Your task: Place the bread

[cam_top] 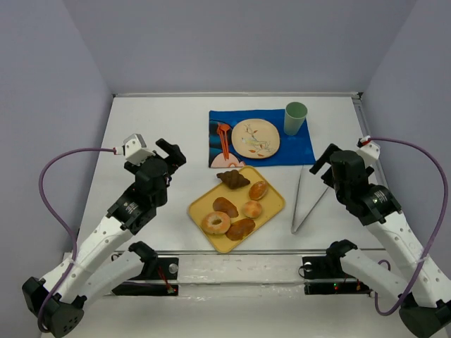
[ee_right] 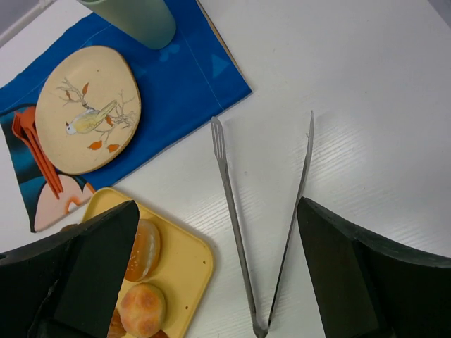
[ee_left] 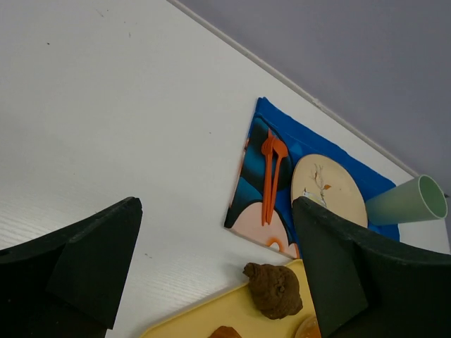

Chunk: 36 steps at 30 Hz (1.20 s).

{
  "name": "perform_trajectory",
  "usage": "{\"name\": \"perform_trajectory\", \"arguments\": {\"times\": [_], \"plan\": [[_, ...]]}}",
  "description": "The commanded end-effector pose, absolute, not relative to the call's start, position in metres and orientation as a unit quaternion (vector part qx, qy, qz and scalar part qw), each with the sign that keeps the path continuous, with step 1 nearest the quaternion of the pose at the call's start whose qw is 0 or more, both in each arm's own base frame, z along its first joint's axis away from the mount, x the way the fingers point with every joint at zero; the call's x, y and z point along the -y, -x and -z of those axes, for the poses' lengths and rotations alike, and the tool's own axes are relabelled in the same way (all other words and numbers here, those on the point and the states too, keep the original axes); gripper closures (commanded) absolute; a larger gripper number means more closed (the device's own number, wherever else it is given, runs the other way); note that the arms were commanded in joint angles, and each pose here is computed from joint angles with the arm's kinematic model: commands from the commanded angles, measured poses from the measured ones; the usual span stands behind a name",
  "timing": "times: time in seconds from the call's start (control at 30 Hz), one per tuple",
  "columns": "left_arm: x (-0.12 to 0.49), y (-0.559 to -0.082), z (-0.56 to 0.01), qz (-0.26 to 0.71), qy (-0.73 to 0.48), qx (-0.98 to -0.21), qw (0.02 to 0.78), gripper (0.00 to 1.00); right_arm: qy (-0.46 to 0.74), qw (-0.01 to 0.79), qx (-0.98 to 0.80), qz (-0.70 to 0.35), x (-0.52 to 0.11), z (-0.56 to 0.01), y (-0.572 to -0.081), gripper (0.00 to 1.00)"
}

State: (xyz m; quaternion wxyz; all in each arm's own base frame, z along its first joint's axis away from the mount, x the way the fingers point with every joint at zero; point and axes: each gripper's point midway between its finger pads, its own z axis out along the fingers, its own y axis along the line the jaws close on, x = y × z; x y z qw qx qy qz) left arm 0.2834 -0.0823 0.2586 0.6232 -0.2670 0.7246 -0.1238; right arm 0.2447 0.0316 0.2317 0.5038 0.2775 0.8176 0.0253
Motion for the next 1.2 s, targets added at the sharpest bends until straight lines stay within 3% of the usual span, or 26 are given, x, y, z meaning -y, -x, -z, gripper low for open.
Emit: {"name": "perform_trajectory", "arguments": {"times": [0.0,0.33,0.87,1.17], "plan": [[0.074,-0.285,-0.263,0.119,0.29,-0.706,0.635,0.01,-0.287,0.536,-0.793,-0.026,-0.024,-0.258,-0.246,0.0],[0.076,-0.287,-0.261,0.115,0.287,-0.709,0.633,0.01,-0.238,0.502,-0.83,-0.041,-0.04,-0.236,-0.242,0.0],[0.083,-0.296,-0.251,0.1,0.273,-0.725,0.625,0.01,-0.243,0.242,-0.939,0.029,-0.077,-0.065,-0.229,0.0],[0.085,-0.303,-0.244,0.09,0.265,-0.736,0.617,0.01,-0.245,0.222,-0.943,0.044,-0.079,-0.04,-0.231,0.0]]}}
